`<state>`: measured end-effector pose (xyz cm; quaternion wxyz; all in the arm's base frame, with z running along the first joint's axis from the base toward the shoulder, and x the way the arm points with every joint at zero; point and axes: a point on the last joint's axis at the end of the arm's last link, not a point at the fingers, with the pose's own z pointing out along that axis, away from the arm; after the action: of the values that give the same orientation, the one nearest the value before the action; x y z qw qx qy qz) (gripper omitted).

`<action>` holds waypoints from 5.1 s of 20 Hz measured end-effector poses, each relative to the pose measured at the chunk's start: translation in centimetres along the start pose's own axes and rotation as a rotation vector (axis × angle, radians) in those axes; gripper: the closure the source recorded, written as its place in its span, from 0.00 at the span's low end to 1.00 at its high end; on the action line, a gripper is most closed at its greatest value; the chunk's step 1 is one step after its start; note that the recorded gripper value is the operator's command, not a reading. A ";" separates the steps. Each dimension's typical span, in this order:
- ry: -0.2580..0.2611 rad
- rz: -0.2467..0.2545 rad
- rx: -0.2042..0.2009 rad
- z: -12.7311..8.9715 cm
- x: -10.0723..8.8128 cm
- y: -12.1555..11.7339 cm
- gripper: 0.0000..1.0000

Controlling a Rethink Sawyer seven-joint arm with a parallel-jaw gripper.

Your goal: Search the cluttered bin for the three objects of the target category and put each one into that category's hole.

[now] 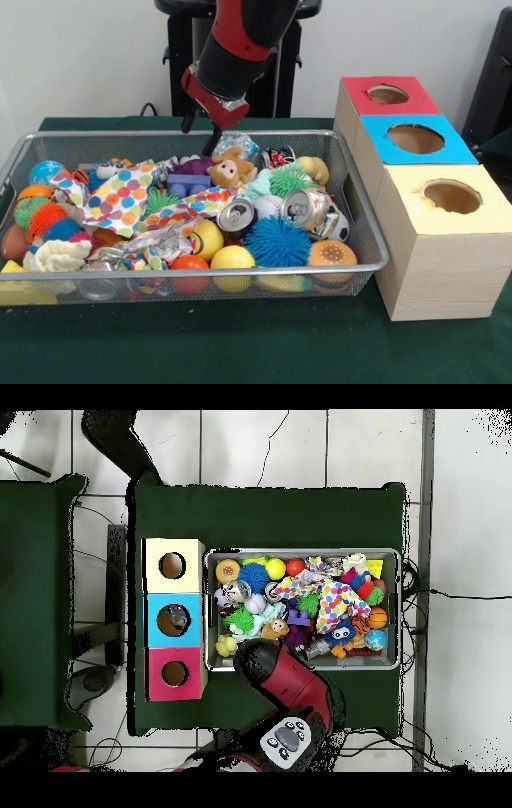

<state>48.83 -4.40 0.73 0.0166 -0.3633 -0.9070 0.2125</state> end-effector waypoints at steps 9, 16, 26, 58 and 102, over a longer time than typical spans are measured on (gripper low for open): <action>0.005 0.012 0.003 0.4 0.5 0.6 0.00; 0.007 0.029 0.000 0.4 0.3 0.7 0.00; 0.020 0.030 0.007 1.2 0.6 0.5 0.00; 0.016 0.029 -0.001 1.0 1.9 2.4 0.00; -0.058 -0.015 0.033 -0.6 4.1 4.0 1.00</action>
<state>48.54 1.11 -0.79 -0.0021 -0.3498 -0.9061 0.2378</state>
